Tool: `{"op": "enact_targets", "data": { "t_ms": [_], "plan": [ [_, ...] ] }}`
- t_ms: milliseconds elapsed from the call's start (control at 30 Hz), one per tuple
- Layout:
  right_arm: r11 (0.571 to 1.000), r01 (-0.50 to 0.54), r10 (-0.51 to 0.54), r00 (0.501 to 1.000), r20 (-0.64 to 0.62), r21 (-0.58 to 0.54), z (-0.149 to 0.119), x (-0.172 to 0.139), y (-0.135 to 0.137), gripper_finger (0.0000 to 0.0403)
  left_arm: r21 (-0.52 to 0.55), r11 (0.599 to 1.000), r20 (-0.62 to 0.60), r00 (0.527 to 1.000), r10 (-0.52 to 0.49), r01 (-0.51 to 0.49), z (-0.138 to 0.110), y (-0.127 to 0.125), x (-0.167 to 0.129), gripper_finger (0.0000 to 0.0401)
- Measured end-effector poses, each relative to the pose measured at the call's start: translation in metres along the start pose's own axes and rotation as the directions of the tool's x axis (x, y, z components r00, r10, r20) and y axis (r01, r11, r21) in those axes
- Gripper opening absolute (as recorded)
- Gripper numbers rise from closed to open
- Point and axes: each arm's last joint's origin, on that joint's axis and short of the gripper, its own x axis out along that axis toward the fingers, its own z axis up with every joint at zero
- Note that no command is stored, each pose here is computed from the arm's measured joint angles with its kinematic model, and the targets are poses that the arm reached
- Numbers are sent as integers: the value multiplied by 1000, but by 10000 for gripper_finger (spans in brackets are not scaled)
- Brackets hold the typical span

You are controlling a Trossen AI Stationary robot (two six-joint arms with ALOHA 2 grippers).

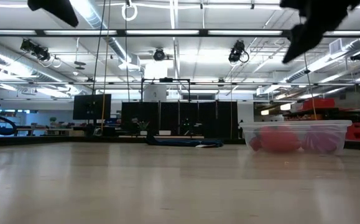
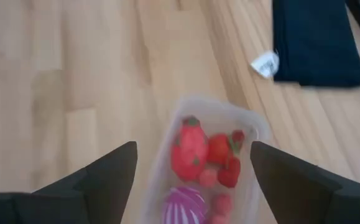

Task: Pick and placing Produce into tupperware
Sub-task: Return to Home Position

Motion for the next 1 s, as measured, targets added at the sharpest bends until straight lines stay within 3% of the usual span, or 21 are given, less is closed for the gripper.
{"op": "enact_targets", "data": {
  "t_ms": [167, 333, 467, 600, 800, 900, 1000],
  "plan": [
    [998, 0, -3, 999, 46, 67, -33, 17, -8, 323, -12, 999, 89, 996, -28, 29, -3, 12, -16, 56],
    [981, -27, 10, 996, 90, 191, -37, 22, -8, 323, -132, 990, 92, 995, -33, 45, -3, 12, -17, 54],
    [995, -6, -8, 989, 149, 97, -32, 22, -8, 323, -112, 994, 120, 993, -1, 14, -2, 14, -16, 48],
    [997, -4, -8, 988, 152, 79, -33, 23, -8, 323, -154, 987, 146, 989, -14, 37, -4, 25, -24, 46],
    [991, -8, -6, 994, 108, 133, -63, 41, -14, 323, -189, 975, 182, 980, -80, 115, -20, 37, -28, 54],
    [986, -125, 102, 975, 198, 111, -74, 49, -13, 323, -195, 972, 206, 974, -90, 131, -37, 37, -16, 57],
    [969, -247, 227, 920, 320, 24, -78, 48, -12, 323, -212, 965, 242, 965, -102, 155, -54, 37, -2, 56]
  ]
}}
